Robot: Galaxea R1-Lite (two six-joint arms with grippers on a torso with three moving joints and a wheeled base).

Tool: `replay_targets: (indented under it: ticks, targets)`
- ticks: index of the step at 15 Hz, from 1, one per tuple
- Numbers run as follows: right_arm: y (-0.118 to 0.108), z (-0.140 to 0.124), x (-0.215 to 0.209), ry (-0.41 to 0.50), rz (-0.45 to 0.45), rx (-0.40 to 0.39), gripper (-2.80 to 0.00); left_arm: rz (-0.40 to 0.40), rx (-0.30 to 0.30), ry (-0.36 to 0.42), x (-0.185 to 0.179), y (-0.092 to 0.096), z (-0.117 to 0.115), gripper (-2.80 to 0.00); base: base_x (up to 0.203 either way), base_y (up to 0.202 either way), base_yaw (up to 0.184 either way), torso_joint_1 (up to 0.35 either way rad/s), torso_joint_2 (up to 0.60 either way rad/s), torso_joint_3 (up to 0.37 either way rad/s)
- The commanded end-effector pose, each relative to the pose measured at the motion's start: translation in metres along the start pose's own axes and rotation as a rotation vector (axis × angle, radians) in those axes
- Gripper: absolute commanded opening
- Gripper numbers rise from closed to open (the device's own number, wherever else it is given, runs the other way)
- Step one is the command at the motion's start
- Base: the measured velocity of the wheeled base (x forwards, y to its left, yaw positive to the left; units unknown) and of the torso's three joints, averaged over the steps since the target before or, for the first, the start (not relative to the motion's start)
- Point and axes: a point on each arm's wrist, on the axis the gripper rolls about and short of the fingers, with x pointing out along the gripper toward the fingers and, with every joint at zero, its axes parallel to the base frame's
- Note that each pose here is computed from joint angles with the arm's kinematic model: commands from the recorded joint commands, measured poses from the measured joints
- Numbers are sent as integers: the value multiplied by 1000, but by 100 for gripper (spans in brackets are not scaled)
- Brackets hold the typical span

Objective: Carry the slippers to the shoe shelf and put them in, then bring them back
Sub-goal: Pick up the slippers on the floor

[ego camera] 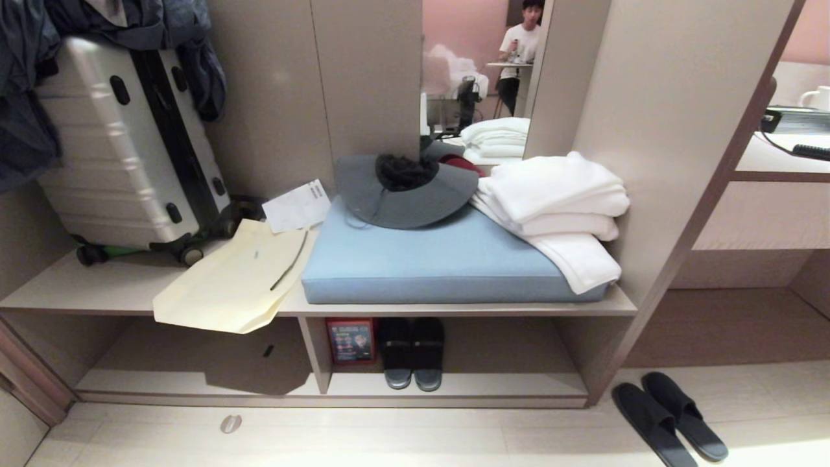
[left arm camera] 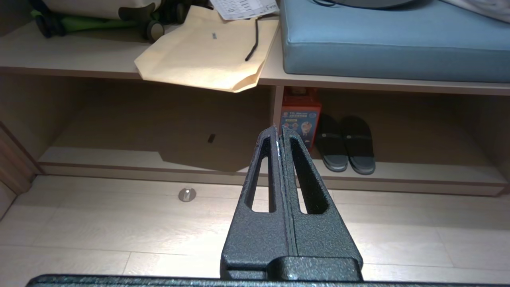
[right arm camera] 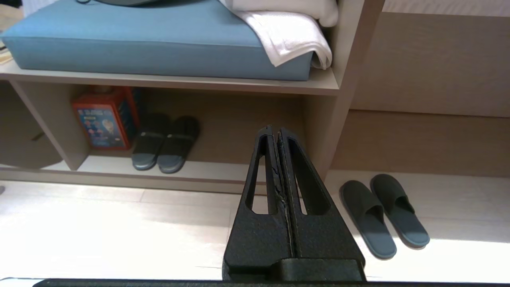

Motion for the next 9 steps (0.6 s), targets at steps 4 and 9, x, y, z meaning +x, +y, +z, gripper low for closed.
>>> replay_targets:
  ticks: [4,9]
  targets:
    - [0,0,0,-1,0,0,-280,0,1,2,0,0,0,-280,0,0,0,0,0,0]
    - [0,0,0,-1,0,0,-280,0,1,2,0,0,0,-280,1,-104,-2,3,1,0]
